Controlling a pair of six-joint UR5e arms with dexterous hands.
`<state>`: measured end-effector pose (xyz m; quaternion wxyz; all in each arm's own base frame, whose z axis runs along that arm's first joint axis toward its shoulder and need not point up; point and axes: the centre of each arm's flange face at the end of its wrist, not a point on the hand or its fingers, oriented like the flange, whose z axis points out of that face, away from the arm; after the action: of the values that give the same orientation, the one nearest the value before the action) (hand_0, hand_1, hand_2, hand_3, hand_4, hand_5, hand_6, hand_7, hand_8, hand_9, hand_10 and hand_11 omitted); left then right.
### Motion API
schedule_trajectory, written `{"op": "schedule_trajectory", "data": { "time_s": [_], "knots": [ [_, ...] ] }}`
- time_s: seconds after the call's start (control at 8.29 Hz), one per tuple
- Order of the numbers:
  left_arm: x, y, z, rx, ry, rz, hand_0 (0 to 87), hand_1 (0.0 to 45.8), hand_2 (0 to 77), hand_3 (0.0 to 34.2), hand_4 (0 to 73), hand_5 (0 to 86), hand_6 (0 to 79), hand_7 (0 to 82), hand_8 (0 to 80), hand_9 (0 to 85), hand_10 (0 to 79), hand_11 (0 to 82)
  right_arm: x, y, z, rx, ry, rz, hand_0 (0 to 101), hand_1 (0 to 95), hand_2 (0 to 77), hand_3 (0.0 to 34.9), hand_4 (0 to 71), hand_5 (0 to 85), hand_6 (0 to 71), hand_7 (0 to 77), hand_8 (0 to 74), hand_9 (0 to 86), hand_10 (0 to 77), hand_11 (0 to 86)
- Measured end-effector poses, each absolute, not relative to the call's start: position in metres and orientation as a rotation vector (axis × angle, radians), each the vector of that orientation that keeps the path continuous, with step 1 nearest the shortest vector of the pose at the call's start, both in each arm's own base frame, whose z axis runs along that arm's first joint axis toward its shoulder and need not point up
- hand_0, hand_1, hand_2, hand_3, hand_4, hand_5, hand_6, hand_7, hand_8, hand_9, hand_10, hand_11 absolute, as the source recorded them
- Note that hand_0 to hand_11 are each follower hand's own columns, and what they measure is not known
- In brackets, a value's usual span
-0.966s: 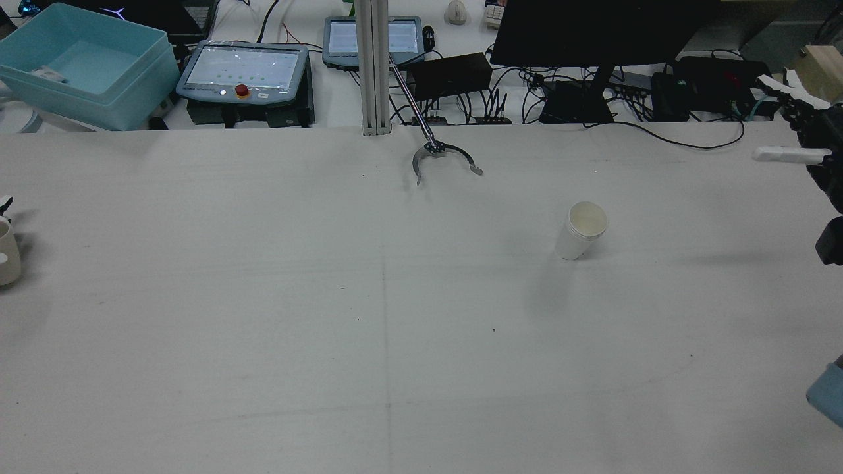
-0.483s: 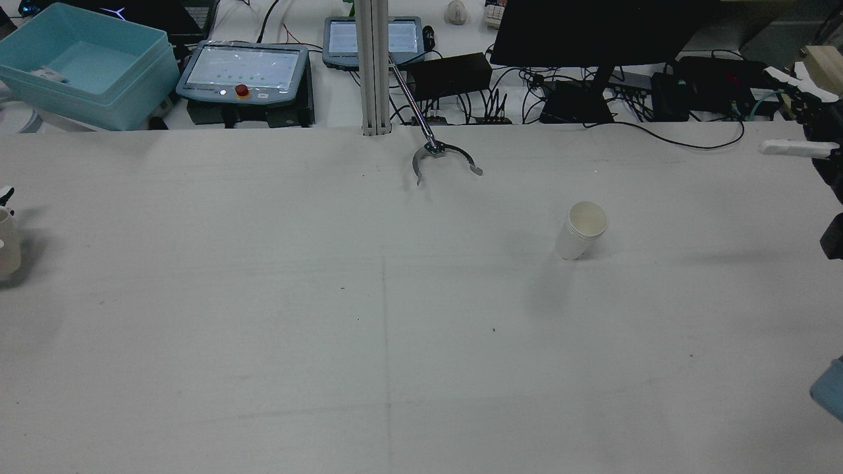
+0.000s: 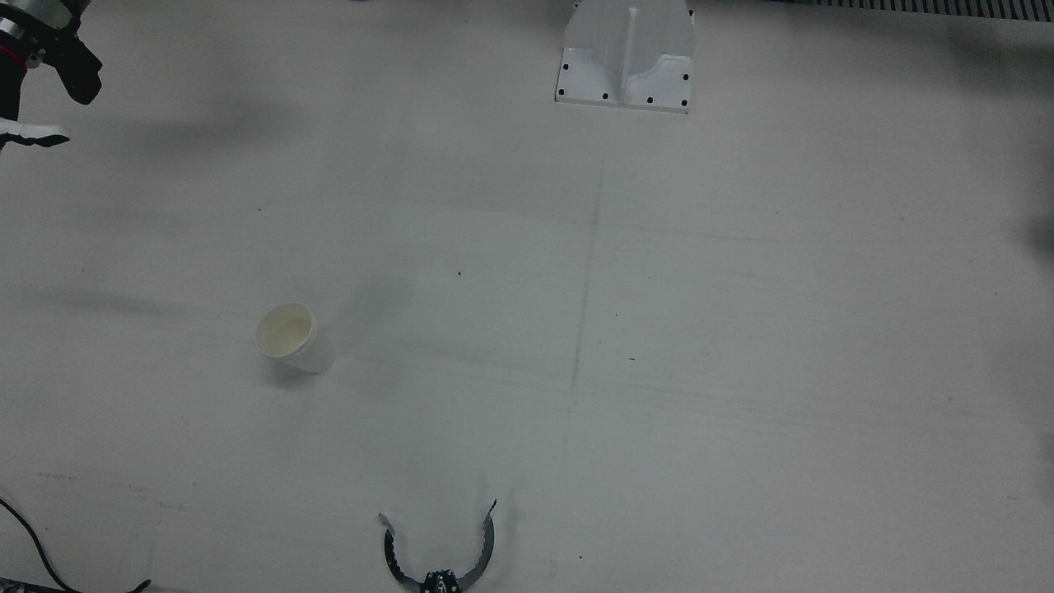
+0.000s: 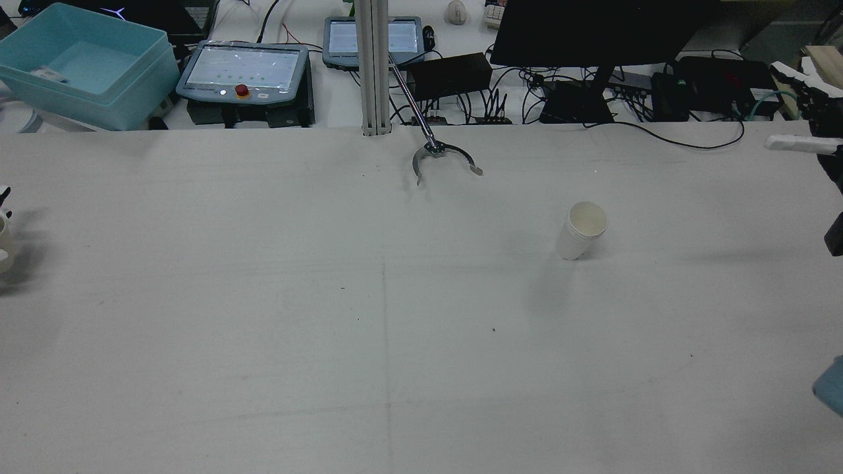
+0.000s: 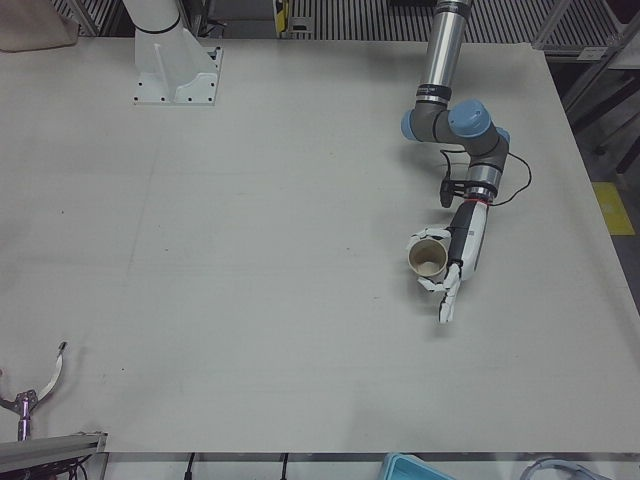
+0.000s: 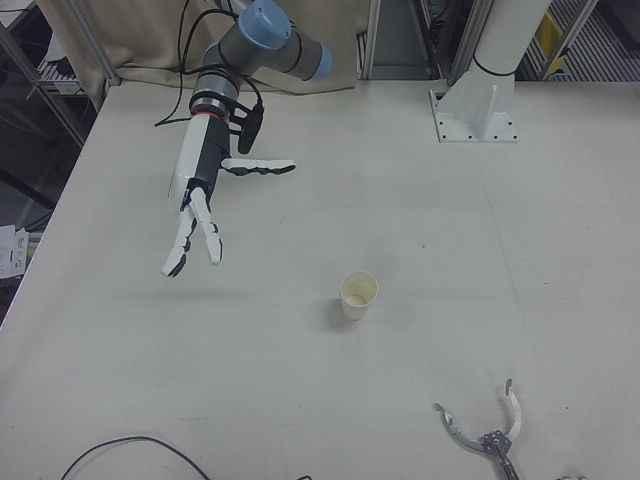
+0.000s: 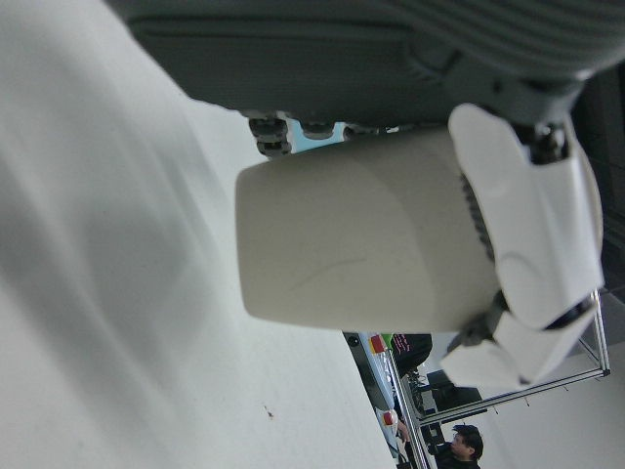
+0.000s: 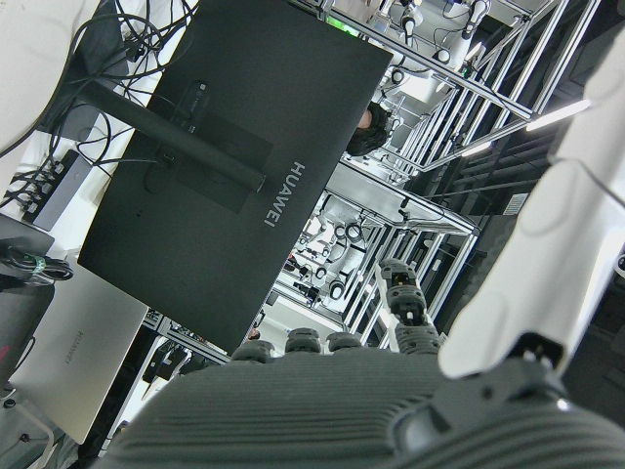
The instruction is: Pour water
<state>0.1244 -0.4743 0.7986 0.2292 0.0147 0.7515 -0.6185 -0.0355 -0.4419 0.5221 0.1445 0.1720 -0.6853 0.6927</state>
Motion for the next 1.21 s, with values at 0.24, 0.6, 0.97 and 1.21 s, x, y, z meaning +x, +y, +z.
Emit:
{"op": "schedule_trajectory", "data": {
  "time_s": [0.24,0.6,0.97,1.21],
  "knots": [
    [0.119,-0.466,0.805,0.033,2.062,-1.713,48.7,22.4,38.7,0.0,15.3,56.7,2.2,6.0,2.2,2.2,5.4,10.9,-0.034,-0.441,0.519,0.497,-1.983,1.994,46,9.3,1.1,0.0,6.0,1.6,0.5,0.5,1.6,2.2,0.5,1.1],
    [0.114,-0.459,0.81,0.017,2.068,-1.724,47.9,22.4,38.7,0.0,15.3,56.7,2.2,6.0,1.1,4.4,5.4,10.9,-0.031,-0.441,0.513,0.501,-1.999,1.991,47,9.3,1.1,0.0,6.0,2.2,0.5,0.5,1.6,1.6,0.5,0.5],
    [0.102,-0.452,0.816,0.019,2.095,-1.793,37.7,22.4,38.7,0.0,17.4,54.0,0.5,4.9,1.1,2.2,3.3,8.7,-0.029,-0.44,0.511,0.504,-2.004,1.992,46,9.3,1.1,0.0,6.0,2.2,0.5,0.5,1.6,1.6,0.5,1.1],
    [0.1,-0.453,0.811,0.016,2.123,-1.812,33.6,22.4,38.7,0.0,21.3,51.3,0.5,4.9,1.1,2.2,4.4,8.7,-0.036,-0.442,0.524,0.498,-1.968,1.996,47,9.3,1.1,0.0,6.0,2.2,0.5,0.5,1.6,1.6,0.5,1.1]
  ]
}}
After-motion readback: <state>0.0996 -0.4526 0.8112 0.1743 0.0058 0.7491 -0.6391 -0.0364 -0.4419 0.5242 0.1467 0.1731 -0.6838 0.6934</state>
